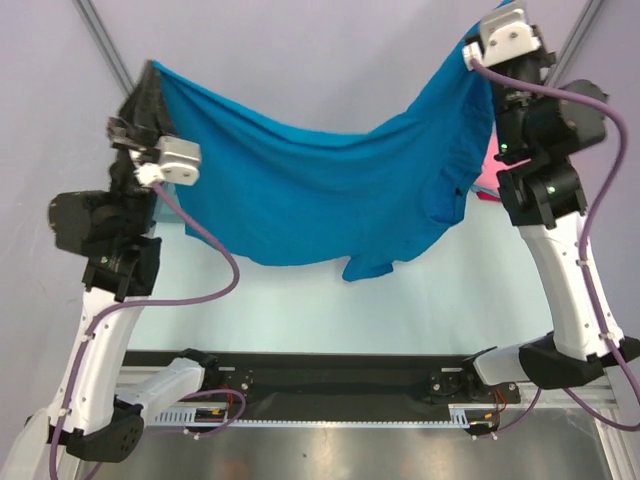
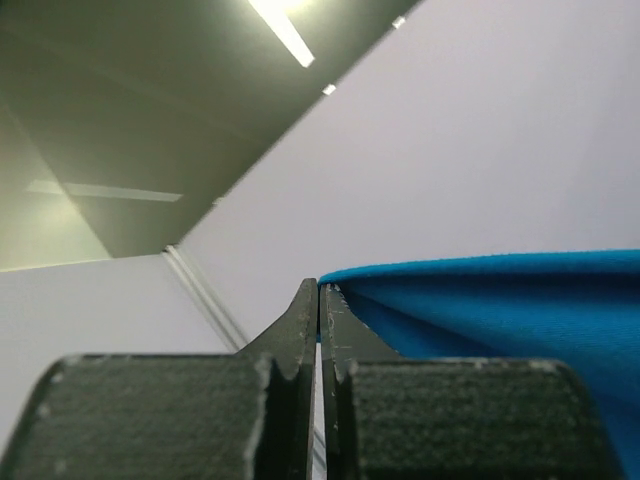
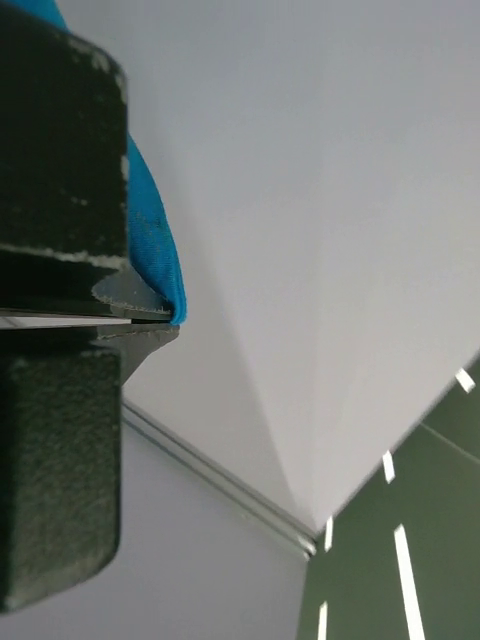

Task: Fold and stack the t-shirts
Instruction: Move the tshirt to the center of the board

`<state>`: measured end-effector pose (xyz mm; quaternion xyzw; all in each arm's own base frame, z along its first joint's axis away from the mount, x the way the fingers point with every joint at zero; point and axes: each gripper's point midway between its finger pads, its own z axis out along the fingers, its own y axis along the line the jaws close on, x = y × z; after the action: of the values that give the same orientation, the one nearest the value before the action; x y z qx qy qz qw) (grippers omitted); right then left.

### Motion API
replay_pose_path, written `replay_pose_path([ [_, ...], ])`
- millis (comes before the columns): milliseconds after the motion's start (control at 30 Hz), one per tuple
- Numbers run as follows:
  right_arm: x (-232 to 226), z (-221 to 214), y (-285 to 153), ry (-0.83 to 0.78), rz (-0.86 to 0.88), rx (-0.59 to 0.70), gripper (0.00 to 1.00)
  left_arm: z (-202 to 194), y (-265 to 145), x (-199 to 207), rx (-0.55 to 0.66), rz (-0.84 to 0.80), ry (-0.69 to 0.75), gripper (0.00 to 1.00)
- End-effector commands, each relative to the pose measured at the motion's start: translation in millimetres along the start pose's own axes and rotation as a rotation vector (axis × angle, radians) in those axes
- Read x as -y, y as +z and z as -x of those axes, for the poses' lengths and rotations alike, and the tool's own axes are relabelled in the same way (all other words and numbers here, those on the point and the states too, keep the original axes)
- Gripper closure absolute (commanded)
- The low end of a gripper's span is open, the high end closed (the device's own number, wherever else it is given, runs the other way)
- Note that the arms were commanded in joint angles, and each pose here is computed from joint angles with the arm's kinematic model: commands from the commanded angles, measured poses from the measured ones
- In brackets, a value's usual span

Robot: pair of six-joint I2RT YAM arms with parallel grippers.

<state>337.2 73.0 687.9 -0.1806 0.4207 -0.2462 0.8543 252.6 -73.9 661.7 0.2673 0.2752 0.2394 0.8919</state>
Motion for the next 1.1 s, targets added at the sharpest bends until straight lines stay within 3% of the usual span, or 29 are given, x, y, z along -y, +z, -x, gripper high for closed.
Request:
replay_pose_path([
  [0, -59.4, -58.8, 8.2, 0.020, 0.137, -0.118, 1.00, -49.6, -11.5, 81.3, -0.087, -0.233, -0.008, 0.99],
  [133, -91.1, -121.4, 16.2, 0.012, 0.184, -0.234, 1.00, -94.2, -14.3, 121.2, -0.179, -0.318, -0.067, 1.00],
  [233, -113.6, -161.0, 24.9, 0.007, 0.208, -0.297, 1.00, -129.7, -15.0, 135.3, -0.261, -0.332, -0.027, 1.00],
  [367, -127.9, -227.0, 34.3, -0.060, 0.179, -0.394, 1.00, -208.9, -21.6, 171.8, -0.474, -0.378, 0.044, 1.00],
  [600, -142.1, -346.4, 27.1, -0.162, 0.145, -0.610, 1.00, -331.3, -45.1, 200.2, -0.817, -0.358, 0.252, 1.00],
  [867, -165.4, -410.6, -0.7, -0.230, 0.205, -0.747, 1.00, -394.9, -71.6, 226.0, -1.020, -0.385, 0.412, 1.00],
  [1067, -175.1, -439.7, -19.1, -0.272, 0.220, -0.817, 1.00, -412.6, -83.3, 245.7, -1.064, -0.419, 0.451, 1.00],
])
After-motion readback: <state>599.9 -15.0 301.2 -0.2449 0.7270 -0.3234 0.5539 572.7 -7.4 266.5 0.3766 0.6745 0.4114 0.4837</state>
